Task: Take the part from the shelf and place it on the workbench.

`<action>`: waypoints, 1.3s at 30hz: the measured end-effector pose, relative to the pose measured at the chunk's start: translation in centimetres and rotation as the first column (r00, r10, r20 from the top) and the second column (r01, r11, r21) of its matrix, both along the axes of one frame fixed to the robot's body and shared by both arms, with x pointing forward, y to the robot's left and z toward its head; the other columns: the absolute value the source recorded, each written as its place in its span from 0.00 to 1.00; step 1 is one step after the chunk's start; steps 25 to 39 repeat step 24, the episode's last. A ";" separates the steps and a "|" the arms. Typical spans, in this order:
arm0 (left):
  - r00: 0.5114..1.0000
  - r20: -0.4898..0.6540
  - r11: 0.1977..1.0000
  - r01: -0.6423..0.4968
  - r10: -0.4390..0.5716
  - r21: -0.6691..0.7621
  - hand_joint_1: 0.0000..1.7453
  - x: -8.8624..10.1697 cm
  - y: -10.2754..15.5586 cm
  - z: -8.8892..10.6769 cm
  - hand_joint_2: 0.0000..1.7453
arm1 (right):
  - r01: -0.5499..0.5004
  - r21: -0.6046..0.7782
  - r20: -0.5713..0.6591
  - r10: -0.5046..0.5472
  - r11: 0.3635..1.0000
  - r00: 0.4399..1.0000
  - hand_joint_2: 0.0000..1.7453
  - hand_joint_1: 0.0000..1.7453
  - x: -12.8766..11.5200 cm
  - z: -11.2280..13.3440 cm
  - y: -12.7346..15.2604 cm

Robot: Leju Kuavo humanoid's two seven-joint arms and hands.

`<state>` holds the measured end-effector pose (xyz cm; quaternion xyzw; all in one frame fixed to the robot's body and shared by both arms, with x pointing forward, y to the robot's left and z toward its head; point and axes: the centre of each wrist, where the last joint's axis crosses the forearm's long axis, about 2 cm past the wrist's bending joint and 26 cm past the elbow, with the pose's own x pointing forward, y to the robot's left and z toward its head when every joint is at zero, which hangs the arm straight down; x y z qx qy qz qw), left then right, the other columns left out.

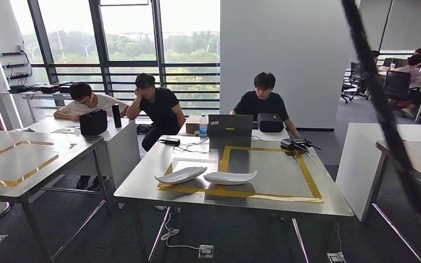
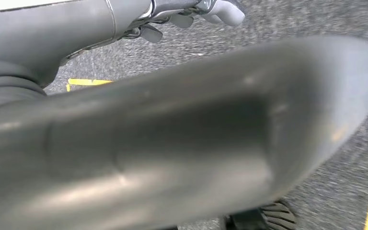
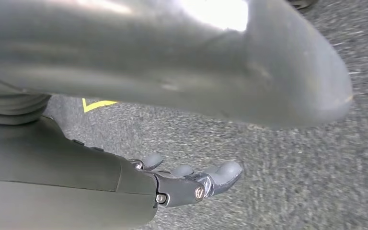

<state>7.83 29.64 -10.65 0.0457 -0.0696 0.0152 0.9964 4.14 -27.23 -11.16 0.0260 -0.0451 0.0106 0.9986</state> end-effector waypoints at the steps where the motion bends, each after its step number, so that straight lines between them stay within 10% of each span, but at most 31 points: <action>1: 1.000 0.003 1.000 0.000 0.000 -0.001 0.00 0.1 0.0 0.0 0.00 | 0.000 0.000 0.000 0.000 1.000 1.000 0.00 0.00 0.0 0.0 0.0; 12: 0.999 -0.039 1.000 0.006 -0.006 -0.023 0.00 -0.3 -0.3 -0.1 0.00 | -0.004 0.002 -0.008 0.004 1.000 1.000 0.00 0.00 -0.3 0.0 0.3; 16: 0.998 -0.069 0.999 0.008 -0.011 -0.043 0.00 -1.2 -0.5 -0.2 0.00 | 0.001 -0.003 -0.002 -0.001 1.000 1.000 1.00 0.00 -0.2 0.0 0.3; 39: 0.998 -0.062 0.998 0.030 -0.034 -0.056 0.00 -1.0 -0.3 -0.2 0.00 | -0.007 -0.005 0.012 0.007 1.000 1.000 1.00 0.00 0.0 0.0 0.3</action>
